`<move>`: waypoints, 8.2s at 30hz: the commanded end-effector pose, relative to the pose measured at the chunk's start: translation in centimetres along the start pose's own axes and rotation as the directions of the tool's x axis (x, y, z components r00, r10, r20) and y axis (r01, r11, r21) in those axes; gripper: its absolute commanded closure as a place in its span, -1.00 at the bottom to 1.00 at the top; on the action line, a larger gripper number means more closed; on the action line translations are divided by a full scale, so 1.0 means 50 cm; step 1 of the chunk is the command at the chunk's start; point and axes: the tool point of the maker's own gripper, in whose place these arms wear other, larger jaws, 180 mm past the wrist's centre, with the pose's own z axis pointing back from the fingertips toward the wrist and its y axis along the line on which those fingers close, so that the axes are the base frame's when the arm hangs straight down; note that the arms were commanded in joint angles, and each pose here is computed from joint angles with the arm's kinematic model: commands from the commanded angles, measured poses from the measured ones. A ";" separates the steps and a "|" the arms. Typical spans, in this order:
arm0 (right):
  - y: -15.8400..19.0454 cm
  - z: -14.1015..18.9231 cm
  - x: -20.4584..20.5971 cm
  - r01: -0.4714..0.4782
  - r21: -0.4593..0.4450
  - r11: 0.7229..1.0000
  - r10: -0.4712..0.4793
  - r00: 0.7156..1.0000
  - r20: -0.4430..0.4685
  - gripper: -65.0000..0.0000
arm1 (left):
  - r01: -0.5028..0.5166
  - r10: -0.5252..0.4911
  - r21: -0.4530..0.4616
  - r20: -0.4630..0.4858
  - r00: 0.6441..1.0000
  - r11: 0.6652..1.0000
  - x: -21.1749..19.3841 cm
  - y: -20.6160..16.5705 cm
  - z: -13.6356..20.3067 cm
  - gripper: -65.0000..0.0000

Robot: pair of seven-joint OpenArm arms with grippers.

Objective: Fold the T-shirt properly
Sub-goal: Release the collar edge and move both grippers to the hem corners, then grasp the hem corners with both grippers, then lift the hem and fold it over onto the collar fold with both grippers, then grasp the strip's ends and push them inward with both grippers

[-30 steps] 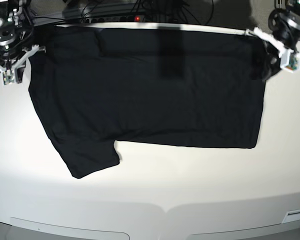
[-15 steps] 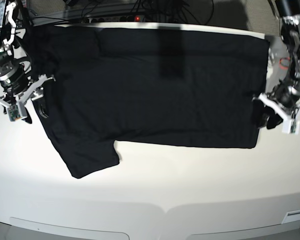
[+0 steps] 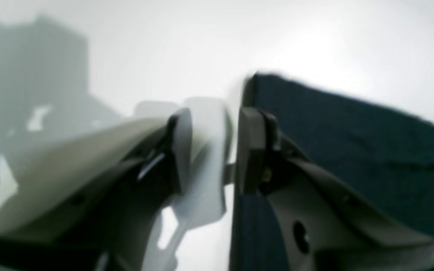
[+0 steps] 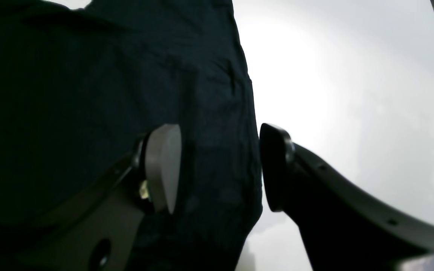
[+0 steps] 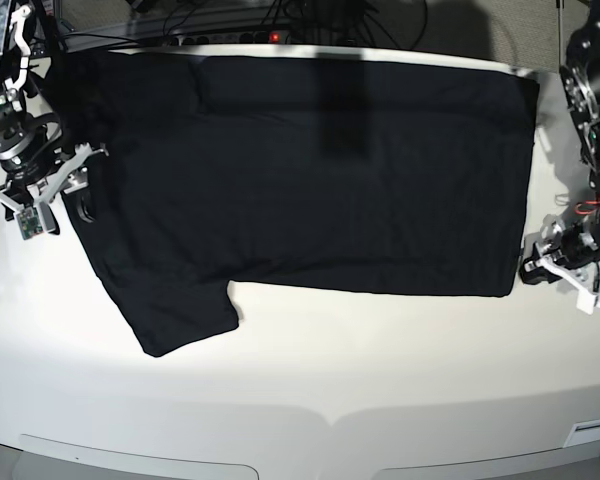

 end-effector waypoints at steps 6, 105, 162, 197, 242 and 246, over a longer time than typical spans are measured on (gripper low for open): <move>-0.017 0.004 0.030 -0.016 -0.019 1.000 0.017 0.999 0.047 -0.03 | 0.020 -0.020 -0.008 0.005 1.000 1.000 0.041 -0.016 -0.013 0.37; -0.100 -0.412 -0.033 0.216 -0.025 0.976 -0.207 0.883 -0.421 1.00 | 0.070 -0.071 -0.054 -0.019 0.997 0.996 -0.015 -0.092 -0.073 1.00; -0.053 0.004 0.039 0.225 0.199 0.954 -0.217 0.974 -0.062 1.00 | 0.251 -0.221 -0.142 0.196 0.955 0.958 -0.119 -0.196 0.256 1.00; -0.004 0.040 -0.104 0.273 0.099 0.957 -0.256 0.954 -0.157 0.22 | 0.231 -0.229 -0.047 0.040 0.973 0.972 -0.248 -0.118 0.327 -0.01; -0.052 -0.004 0.057 0.308 0.138 0.941 -0.318 0.946 0.060 0.22 | -0.219 0.218 -0.183 -0.028 0.976 0.958 -0.337 -0.067 0.314 1.00; -0.019 -0.003 0.070 0.376 0.216 0.901 -0.399 0.914 0.076 0.22 | -0.151 0.153 -0.146 0.004 0.988 0.978 -0.304 -0.042 0.315 1.00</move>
